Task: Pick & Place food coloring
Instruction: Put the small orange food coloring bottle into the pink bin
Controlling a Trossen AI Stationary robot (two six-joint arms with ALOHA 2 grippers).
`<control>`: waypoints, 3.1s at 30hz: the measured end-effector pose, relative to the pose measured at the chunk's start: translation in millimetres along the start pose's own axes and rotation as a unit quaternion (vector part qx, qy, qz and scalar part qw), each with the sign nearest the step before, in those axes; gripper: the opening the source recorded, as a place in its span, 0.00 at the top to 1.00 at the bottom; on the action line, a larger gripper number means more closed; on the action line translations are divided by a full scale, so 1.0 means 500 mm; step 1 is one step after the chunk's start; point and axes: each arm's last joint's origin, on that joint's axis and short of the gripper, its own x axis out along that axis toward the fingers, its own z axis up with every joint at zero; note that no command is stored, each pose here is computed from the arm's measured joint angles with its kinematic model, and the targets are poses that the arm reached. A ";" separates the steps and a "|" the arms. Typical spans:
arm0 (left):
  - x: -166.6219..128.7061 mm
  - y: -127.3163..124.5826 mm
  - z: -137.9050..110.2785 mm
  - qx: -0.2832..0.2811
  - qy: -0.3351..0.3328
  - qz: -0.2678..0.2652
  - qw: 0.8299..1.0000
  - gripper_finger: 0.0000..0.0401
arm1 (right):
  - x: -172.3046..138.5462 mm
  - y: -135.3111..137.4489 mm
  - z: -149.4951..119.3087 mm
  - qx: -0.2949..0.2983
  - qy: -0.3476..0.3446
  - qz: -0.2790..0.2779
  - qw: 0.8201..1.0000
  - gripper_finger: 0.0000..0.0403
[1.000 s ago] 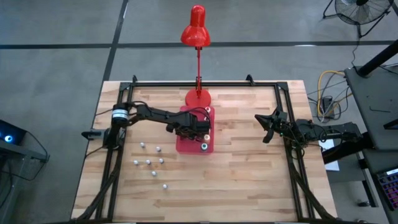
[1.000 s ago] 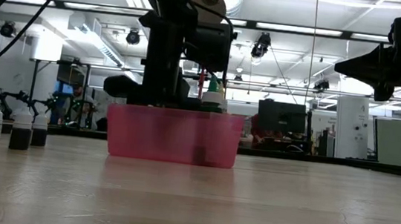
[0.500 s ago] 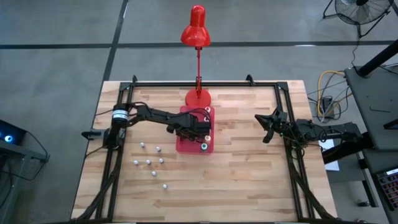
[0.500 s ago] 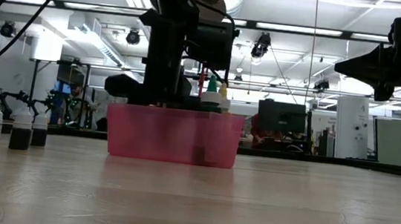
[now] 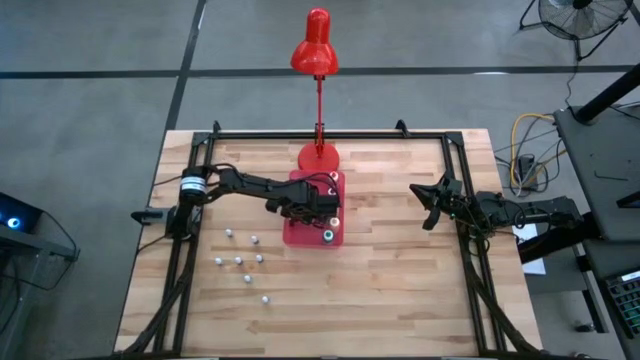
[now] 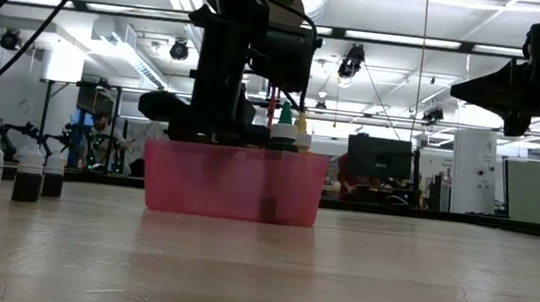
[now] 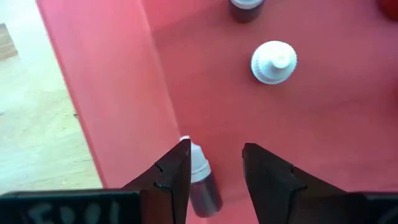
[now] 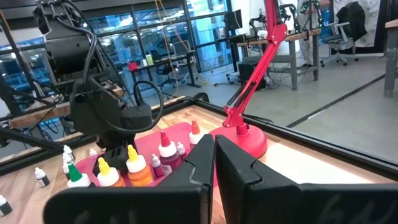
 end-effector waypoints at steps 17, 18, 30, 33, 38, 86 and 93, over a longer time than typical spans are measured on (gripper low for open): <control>-0.011 -0.003 -0.009 -0.007 0.014 0.001 1.000 0.71 | 0.000 0.000 0.000 0.000 0.000 0.000 1.000 0.98; -0.013 -0.003 -0.010 -0.009 0.016 0.002 1.000 0.71 | 0.000 0.000 0.000 0.000 0.000 0.000 1.000 0.98; -0.030 0.002 -0.015 -0.013 0.036 0.023 0.999 0.71 | 0.000 0.000 0.000 0.000 0.000 0.000 1.000 0.98; -0.029 0.002 -0.016 -0.014 0.036 0.023 0.999 0.71 | 0.000 0.000 0.000 0.000 0.000 0.000 1.000 0.98; -0.029 0.002 -0.017 -0.017 0.036 0.023 0.999 0.71 | 0.000 0.000 0.000 0.000 0.000 0.000 1.000 0.98; 0.023 -0.025 -0.020 0.035 0.028 0.004 0.999 0.71 | 0.000 0.000 0.000 0.000 0.000 0.000 1.000 0.98; 0.033 -0.023 -0.018 0.035 0.019 0.003 0.999 0.71 | 0.000 0.000 0.000 0.000 0.000 0.000 1.000 0.98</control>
